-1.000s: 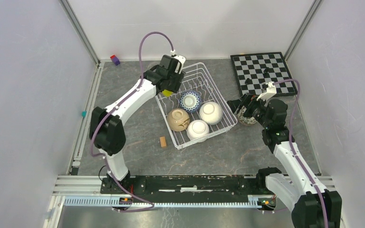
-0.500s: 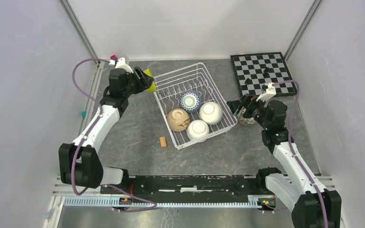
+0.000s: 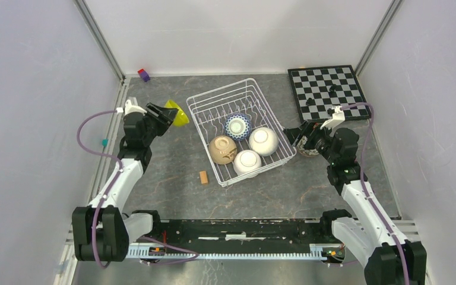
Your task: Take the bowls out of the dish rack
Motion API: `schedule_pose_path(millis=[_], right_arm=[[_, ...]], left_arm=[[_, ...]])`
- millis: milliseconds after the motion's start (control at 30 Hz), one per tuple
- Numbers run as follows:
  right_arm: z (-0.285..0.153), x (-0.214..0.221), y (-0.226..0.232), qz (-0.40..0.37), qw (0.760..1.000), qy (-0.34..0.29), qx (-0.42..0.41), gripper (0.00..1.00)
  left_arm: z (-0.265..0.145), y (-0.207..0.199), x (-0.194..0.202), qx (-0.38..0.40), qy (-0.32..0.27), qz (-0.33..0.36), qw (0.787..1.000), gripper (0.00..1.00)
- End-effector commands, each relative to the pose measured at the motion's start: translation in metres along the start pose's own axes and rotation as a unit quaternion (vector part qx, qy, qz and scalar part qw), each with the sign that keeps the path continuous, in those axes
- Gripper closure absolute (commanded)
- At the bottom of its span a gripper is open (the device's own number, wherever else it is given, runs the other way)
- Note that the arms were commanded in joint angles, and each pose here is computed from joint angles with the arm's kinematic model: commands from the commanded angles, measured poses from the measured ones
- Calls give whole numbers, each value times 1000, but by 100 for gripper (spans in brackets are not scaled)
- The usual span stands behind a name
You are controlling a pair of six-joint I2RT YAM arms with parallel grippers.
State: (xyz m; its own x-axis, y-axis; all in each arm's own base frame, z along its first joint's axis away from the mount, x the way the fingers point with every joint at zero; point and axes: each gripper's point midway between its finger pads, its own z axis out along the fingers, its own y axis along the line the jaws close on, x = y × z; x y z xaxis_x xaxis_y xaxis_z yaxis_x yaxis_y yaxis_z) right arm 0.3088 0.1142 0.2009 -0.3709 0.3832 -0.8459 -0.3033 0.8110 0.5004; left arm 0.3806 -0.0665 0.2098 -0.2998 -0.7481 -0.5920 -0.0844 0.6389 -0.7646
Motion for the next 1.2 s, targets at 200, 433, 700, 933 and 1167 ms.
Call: schedule_pose_path(millis=[200,433,700,933,1167], right_arm=[[-5,-7,2,-26,1000,-14,1,2],[-2,-6,2,-25,1000,-10,-2,2],[0,-3,1,-21,1000,-5,-4,2],[0,-3,1,-23,1000,-5,-3,2],[-1,-3,1,-24,1000,-5,-3,2]], left_arm=[[-29,42,-15,-64,-111,-78,989,65],[-23,67,10,-87,-79,-83,989,65],[-5,81,40,-79,-33,-106,991,65],[-3,104,53,-122,-21,-122,985,48],[-13,115,52,-155,-26,-102,982,0]])
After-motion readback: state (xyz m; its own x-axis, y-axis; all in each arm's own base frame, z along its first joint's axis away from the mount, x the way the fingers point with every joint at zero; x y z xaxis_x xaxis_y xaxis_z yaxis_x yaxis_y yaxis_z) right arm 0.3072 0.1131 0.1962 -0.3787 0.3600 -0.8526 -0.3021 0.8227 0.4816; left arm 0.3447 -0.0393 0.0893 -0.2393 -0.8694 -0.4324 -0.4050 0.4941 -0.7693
